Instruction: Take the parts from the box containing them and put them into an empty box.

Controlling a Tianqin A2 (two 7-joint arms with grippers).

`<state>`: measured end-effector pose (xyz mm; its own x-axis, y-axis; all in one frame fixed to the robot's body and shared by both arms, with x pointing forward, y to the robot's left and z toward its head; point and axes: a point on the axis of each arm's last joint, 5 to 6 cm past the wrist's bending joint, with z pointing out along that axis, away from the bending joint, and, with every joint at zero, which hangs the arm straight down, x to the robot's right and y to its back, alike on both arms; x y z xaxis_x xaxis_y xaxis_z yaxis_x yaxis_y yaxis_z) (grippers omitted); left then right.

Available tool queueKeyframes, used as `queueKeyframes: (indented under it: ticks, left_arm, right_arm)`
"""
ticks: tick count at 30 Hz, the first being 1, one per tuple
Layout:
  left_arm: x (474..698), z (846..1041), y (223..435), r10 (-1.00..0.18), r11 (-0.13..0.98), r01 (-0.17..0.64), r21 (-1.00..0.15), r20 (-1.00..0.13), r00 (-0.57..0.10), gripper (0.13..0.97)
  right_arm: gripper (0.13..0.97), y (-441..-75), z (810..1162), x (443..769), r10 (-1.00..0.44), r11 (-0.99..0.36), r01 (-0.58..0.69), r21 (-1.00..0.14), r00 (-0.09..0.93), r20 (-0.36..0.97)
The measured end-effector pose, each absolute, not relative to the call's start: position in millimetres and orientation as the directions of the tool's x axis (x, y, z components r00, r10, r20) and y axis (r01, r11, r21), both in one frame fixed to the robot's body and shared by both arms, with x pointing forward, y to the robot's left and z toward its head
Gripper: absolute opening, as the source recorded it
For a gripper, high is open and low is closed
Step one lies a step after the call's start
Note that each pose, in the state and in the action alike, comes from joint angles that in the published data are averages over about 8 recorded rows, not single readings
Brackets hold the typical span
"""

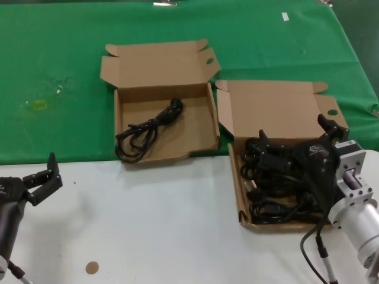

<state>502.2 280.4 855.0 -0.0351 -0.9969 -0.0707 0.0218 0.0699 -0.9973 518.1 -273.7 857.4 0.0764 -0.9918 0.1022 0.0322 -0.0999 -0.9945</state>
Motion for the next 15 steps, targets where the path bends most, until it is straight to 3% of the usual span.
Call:
queueKeyframes:
  ticks: [15]
  left_arm:
    - [502.2, 855.0, 280.4, -0.997, 0.07, 0.022, -0.997, -0.071, -0.035, 0.966]
  right_arm:
    - [0.966, -273.8, 857.4, 518.1, -0.992, -0.1, 0.032, -0.994, 0.076, 0.102]
